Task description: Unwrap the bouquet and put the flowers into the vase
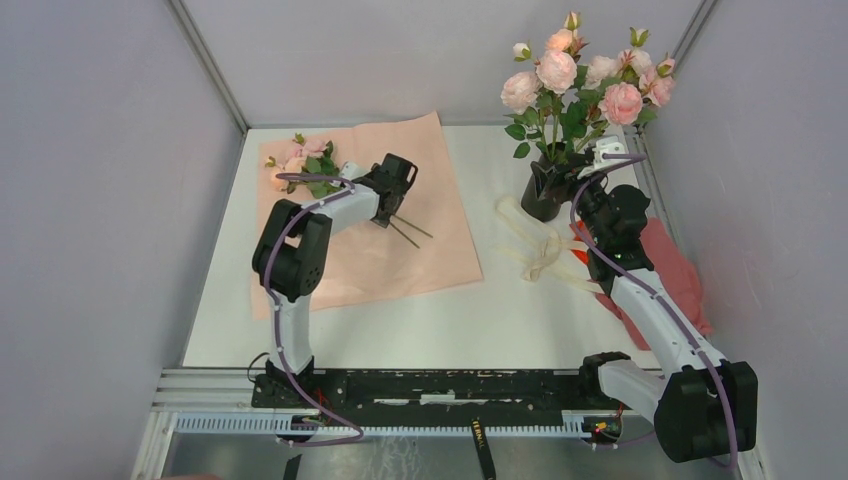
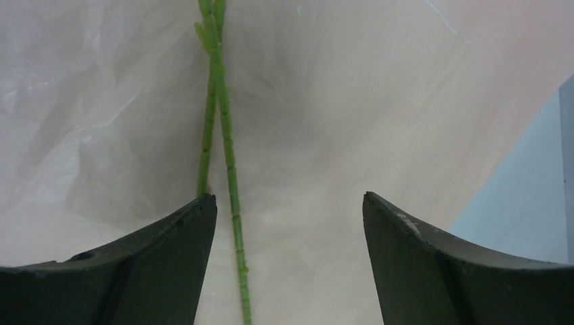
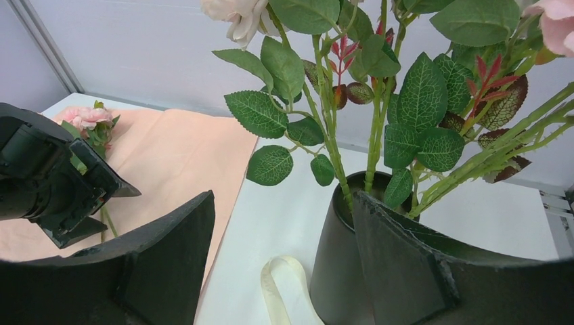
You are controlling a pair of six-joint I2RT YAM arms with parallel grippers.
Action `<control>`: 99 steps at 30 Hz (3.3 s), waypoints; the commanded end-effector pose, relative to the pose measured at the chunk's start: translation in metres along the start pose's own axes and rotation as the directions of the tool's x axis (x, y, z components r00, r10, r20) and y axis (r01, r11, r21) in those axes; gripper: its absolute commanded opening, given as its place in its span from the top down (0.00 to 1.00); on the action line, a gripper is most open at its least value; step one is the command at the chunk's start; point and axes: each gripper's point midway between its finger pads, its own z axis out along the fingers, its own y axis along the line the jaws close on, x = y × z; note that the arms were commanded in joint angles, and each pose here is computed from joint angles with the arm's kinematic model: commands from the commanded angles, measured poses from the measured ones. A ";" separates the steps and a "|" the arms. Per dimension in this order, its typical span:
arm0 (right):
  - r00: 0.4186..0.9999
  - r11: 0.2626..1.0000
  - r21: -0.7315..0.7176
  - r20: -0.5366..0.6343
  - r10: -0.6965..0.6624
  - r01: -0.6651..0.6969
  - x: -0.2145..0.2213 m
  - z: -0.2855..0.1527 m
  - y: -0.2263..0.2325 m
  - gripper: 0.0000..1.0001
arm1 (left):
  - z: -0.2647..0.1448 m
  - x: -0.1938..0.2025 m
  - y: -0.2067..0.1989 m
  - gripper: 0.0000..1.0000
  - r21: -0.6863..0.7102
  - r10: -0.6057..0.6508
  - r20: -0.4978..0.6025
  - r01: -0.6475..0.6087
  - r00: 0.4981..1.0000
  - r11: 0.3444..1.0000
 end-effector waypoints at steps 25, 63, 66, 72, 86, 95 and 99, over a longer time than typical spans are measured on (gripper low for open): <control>1.000 1.000 -0.013 0.002 0.004 -0.004 0.008 0.002 0.006 0.22 | 0.011 0.001 -0.010 0.98 0.064 0.090 -0.018 -0.089 0.996 0.994; 0.992 0.941 -0.337 -0.117 -0.057 0.014 -0.023 0.063 0.154 0.21 | -0.207 -0.017 -0.044 0.98 0.550 0.312 0.662 -0.724 0.681 0.416; 0.986 0.928 -0.372 -0.159 -0.045 -0.018 -0.008 0.080 0.170 0.21 | -0.218 -0.014 -0.045 0.98 0.546 0.299 0.695 -0.750 0.654 0.373; 0.989 0.915 -0.399 -0.149 0.004 -0.064 -0.007 0.095 0.187 0.22 | -0.226 -0.002 -0.050 0.98 0.519 0.313 0.732 -0.793 0.605 0.320; 0.987 0.857 -0.503 -0.158 0.036 -0.111 -0.010 0.100 0.228 0.20 | -0.237 0.015 -0.060 0.98 0.495 0.330 0.754 -0.821 0.568 0.284; 0.986 0.856 -0.504 -0.162 0.038 -0.116 -0.006 0.103 0.234 0.35 | -0.252 0.006 -0.061 0.98 0.510 0.298 0.759 -0.813 0.579 0.282; 0.986 0.862 -0.494 -0.161 0.037 -0.113 -0.006 0.103 0.233 0.77 | -0.251 0.004 -0.060 0.98 0.501 0.299 0.762 -0.816 0.574 0.289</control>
